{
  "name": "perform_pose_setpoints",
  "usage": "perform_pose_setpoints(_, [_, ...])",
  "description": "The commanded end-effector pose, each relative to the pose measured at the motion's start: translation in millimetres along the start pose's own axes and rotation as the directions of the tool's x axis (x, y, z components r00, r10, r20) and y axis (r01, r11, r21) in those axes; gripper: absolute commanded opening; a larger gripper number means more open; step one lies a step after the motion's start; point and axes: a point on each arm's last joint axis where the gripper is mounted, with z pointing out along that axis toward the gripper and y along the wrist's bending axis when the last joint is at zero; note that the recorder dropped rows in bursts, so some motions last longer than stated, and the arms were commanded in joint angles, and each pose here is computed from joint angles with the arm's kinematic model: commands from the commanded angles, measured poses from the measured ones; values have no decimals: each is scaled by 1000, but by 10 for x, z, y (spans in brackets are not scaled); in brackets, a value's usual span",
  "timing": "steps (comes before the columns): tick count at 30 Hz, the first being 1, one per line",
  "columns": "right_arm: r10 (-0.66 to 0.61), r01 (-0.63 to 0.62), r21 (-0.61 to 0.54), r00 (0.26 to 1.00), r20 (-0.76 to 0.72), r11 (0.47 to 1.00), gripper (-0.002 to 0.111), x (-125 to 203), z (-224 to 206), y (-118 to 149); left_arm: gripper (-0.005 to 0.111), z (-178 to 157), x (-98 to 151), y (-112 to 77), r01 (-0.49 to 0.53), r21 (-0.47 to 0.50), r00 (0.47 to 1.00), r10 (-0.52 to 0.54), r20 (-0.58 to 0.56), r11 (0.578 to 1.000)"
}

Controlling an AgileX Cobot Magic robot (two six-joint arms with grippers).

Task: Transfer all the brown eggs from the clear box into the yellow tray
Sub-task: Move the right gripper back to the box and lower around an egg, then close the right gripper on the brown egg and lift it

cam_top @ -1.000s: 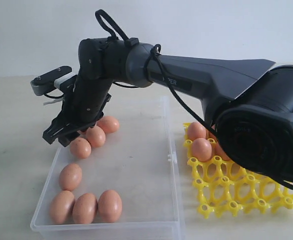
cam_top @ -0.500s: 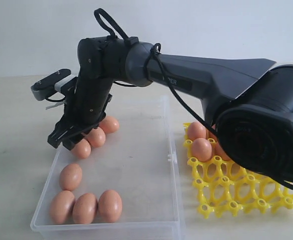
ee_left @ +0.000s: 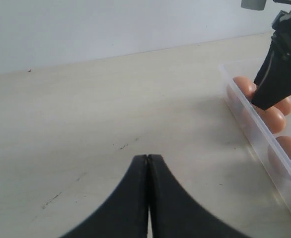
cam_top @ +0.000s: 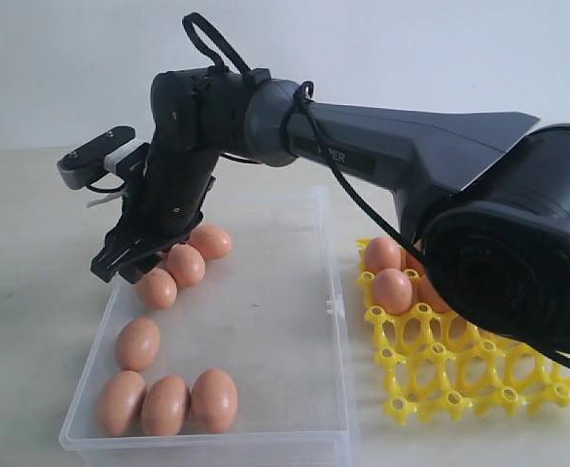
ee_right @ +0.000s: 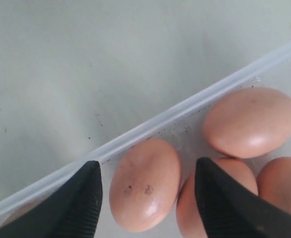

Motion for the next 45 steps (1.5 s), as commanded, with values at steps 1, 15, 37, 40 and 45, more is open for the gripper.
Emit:
perform_pose_setpoints(1, [2, -2, -9, 1000, 18, 1000, 54, -18, 39, 14, 0, -4, -25, -1, 5, 4, 1000, -5, 17, 1000])
perform_pose_setpoints(15, [9, -10, -27, 999, -49, 1000, 54, 73, 167, 15, 0, -4, -25, -1, 5, 4, 1000, -5, 17, 1000])
perform_pose_setpoints(37, [17, -18, -20, 999, -34, 1000, 54, 99, 322, -11, 0, -4, -25, -1, 5, 4, 1000, -5, 17, 1000])
perform_pose_setpoints(40, [29, -29, -18, 999, -30, 999, 54, 106, 359, -16, 0, -4, -25, -1, 5, 4, 1000, -5, 17, 1000])
perform_pose_setpoints(45, [67, -67, -11, 998, -12, 998, 54, 102, 402, -27, 0, -4, -25, -1, 5, 4, 1000, -5, 17, 1000])
